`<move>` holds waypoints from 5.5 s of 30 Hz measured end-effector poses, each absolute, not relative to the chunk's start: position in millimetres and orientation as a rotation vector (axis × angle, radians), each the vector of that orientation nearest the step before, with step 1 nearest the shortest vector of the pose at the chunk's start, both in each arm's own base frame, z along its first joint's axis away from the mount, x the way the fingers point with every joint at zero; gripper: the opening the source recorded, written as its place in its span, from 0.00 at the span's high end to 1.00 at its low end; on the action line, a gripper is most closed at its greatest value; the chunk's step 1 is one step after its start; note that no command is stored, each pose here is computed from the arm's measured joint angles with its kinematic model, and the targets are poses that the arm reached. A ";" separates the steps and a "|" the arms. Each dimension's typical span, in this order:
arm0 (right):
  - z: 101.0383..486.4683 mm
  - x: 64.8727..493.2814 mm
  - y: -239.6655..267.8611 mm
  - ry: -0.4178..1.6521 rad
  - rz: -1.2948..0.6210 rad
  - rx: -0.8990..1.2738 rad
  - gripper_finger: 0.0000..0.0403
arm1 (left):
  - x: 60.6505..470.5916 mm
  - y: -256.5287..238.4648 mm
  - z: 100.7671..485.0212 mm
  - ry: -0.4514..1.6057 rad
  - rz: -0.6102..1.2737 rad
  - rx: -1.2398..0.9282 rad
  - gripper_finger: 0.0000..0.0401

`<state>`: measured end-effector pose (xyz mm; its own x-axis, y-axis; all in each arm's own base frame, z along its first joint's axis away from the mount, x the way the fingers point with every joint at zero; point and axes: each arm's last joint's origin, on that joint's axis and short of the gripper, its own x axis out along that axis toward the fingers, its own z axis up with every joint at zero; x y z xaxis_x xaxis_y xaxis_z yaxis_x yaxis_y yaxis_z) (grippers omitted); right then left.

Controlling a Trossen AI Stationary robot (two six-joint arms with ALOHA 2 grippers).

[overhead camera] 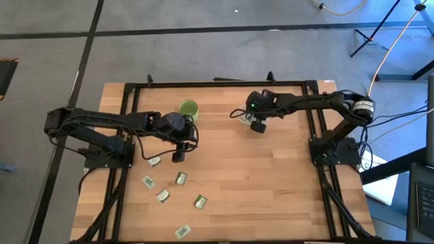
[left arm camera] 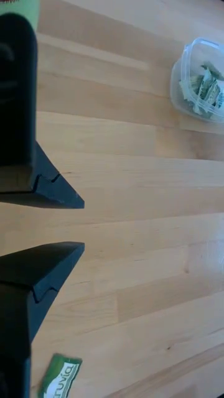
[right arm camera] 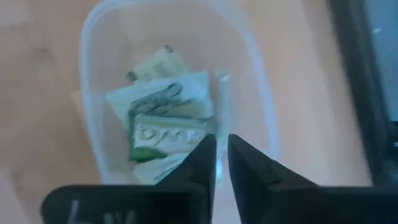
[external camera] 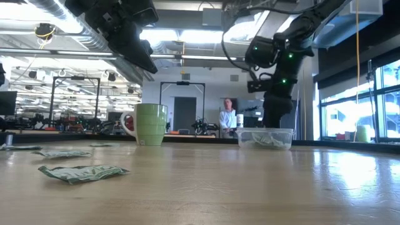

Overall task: Pick and place items into bin
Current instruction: Put the white stevia packet into the transparent bin

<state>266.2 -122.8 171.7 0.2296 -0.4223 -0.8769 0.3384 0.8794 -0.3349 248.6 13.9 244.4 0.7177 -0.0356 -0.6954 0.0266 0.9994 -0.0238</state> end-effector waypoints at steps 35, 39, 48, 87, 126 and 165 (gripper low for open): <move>248.3 261.5 -39.2 0.834 -0.270 0.111 0.79 | 196.3 19.5 169.3 1.172 0.477 -0.236 0.78; 248.5 261.7 -39.5 0.831 -0.271 0.112 0.79 | 191.9 21.2 161.9 1.146 0.586 -0.266 0.78; 250.0 263.2 -39.8 0.808 -0.271 0.112 0.79 | 184.5 26.6 149.3 1.101 0.719 -0.336 0.78; 249.7 263.1 -39.8 0.809 -0.279 0.131 0.79 | 188.6 42.1 123.5 1.241 0.664 -0.380 0.99; 253.1 315.7 -1.4 0.436 -0.094 -0.025 0.75 | 263.8 6.7 223.6 0.332 0.433 0.290 0.99; 286.8 334.7 -4.6 -0.027 -0.195 -0.211 0.58 | 266.3 0.8 251.2 0.119 0.531 0.453 0.99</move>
<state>334.7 -4.6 286.8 0.9808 -0.1892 0.0472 0.1949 0.9590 -0.2055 266.3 0.8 251.2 0.8580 0.5137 0.0065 -0.4621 0.7663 0.4464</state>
